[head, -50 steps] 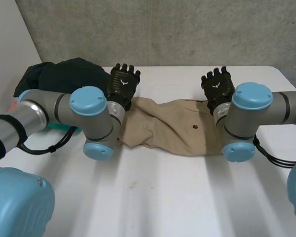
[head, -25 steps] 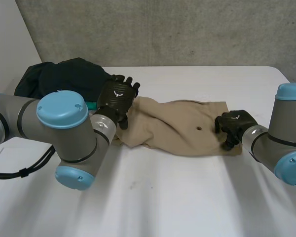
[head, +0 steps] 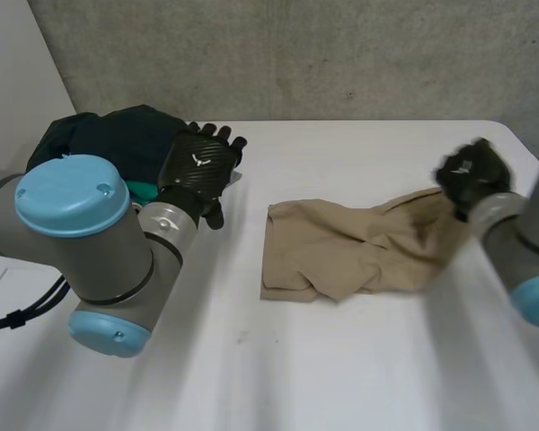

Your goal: Fold the laundry.

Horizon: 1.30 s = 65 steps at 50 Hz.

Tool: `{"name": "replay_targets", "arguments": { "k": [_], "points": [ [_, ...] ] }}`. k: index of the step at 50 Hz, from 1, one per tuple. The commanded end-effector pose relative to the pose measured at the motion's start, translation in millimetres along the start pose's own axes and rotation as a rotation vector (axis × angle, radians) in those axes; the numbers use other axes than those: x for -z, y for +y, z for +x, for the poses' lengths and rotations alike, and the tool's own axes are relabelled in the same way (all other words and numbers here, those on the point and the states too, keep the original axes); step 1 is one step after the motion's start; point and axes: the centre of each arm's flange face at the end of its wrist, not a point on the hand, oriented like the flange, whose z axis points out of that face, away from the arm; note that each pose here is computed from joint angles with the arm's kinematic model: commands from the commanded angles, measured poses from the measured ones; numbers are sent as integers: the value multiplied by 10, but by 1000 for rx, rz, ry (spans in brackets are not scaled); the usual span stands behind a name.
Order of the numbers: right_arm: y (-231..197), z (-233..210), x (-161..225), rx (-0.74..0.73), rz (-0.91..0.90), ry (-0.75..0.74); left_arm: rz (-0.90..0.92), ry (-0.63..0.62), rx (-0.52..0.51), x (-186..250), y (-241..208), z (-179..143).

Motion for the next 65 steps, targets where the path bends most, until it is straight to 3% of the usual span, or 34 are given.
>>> {"name": "replay_targets", "arguments": {
  "k": [1, 4, 8, 12, 14, 17, 18, 22, 26, 31, 38, 44, 49, 54, 60, 65],
  "points": [
    [-822, -999, 435, 114, 444, -274, 2, -4, 2, 70, -36, -24],
    [-899, -1477, 647, 238, 566, -411, 2, -4, 16, 86, -43, -23],
    [-913, -1706, 755, 347, 624, -449, 10, -11, 66, 94, -80, -44],
    [-945, -1660, 760, 283, 626, -456, 30, -28, 93, 83, -142, -107],
    [-986, -1549, 740, 190, 614, -458, 42, -35, 96, 77, -175, -124],
    [-1105, -1084, 695, -139, 578, -441, 68, -49, 99, 38, -238, -170],
    [-1139, -879, 686, -314, 558, -445, 76, -56, 101, 20, -263, -194],
    [-1063, -427, 523, -689, 475, -418, 142, -65, 117, -64, -472, -214],
    [-727, -91, 300, -862, 353, -361, 173, -27, 160, -135, -582, -67],
    [-524, 158, 189, -884, 249, -331, 118, 84, 198, -185, -513, 357],
    [-367, -110, -97, -839, 88, -461, -52, 175, 209, -259, -204, 737],
    [-210, -418, -229, -811, 4, -589, -213, 143, 218, -268, 163, 800],
    [-28, -633, -335, -763, -49, -594, -317, 152, 194, -218, 393, 853],
    [147, -764, -378, -607, -107, -551, -402, 170, 174, -189, 606, 887],
    [91, -763, -342, -530, -87, -544, -385, 180, 183, -202, 552, 874],
    [-187, -433, -252, -556, 26, -443, -232, 181, 218, -216, -10, 670]
  ]
}}
